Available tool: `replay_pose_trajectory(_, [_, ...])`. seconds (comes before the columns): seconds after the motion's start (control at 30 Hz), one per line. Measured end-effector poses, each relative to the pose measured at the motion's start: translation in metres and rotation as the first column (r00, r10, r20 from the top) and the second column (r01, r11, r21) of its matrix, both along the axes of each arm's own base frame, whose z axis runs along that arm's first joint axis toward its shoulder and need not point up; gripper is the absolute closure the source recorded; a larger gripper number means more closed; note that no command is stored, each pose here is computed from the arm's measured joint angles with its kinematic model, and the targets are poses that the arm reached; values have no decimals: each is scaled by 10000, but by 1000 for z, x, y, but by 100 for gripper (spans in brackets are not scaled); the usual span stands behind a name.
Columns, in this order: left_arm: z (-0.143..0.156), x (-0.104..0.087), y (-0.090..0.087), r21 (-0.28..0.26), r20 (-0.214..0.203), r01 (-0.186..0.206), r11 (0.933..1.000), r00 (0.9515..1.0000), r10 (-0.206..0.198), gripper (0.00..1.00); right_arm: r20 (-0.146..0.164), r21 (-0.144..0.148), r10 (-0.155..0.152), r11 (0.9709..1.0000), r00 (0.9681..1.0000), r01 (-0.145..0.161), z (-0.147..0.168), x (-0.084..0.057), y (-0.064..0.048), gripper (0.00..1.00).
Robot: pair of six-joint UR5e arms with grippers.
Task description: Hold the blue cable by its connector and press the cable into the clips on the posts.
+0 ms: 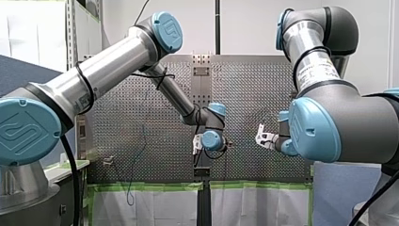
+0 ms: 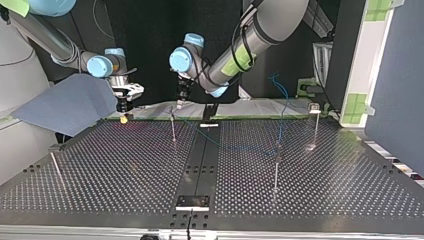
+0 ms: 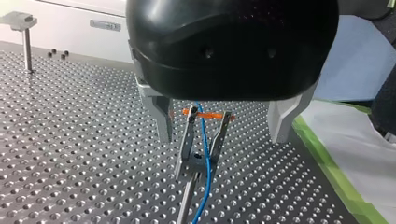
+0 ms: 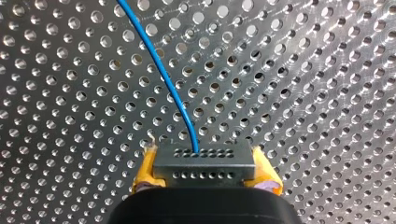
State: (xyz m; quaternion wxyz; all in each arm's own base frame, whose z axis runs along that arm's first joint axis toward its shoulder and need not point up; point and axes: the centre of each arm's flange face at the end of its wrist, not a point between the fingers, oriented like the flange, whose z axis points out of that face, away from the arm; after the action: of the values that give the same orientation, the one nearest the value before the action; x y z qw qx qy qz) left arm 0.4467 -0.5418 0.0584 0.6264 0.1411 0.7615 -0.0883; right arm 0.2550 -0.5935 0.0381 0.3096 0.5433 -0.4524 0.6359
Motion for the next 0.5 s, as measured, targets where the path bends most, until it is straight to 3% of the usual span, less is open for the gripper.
replay_pose_trajectory(0.3, [1, 3, 3, 32, 16, -95, 9999, 10000, 95, 0, -1, 16, 14, 10000, 10000, -14, 0, 0, 0, 100])
replay_pose_trajectory(0.5, [2, -1, 7, 150, -267, -308, 9994, 9992, 312, 0, 8, -6, -10, 10000, 10000, 10, 0, -1, -1, 100])
